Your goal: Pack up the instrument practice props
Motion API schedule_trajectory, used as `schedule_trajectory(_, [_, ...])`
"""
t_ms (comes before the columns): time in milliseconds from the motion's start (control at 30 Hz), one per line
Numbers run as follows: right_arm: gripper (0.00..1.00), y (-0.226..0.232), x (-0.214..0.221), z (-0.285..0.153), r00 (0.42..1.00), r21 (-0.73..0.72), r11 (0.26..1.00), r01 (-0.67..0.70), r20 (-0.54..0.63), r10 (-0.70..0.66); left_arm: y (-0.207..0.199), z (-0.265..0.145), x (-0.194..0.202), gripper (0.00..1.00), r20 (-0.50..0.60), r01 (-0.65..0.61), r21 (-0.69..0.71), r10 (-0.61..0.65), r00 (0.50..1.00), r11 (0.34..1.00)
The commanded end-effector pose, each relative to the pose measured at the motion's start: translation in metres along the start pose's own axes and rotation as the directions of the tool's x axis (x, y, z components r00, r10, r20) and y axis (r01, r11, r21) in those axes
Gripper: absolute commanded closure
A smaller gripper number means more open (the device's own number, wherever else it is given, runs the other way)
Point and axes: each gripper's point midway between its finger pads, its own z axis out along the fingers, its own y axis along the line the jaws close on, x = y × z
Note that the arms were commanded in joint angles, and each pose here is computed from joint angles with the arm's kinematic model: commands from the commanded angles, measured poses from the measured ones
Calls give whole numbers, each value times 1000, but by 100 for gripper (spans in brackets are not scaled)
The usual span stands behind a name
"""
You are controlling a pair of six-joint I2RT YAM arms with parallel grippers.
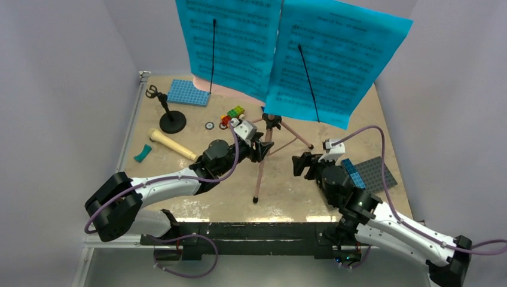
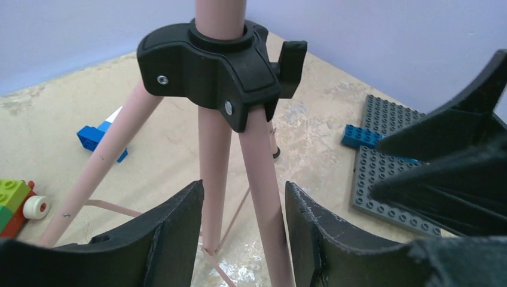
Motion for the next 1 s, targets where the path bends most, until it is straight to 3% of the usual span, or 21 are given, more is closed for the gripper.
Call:
schedule_trajectory(0, [21,-2,-56,40,986,68,995,-71,156,60,5,1,-22,45,95,-18,-37,22,995,999])
schedule_trajectory(533, [33,16,-77,122,982,44,990,136,126,-141,-8,3,-13,70,76,-20,31,17,997,999])
schedule_trajectory(633, [46,18,-75,131,979,26,986,164,115,-166,-9,3,-11,75,72,-14,34,12,997,999])
schedule_trajectory(767, [70,25,-71,143,975,-10,981,196,111,-194,-5,1,-9,80,73,-12,3,12,997,1000])
schedule_trajectory(967, [89,43,-75,158,966,-80,969,234,134,-222,8,-2,-10,96,80,-26,-72,32,996,997])
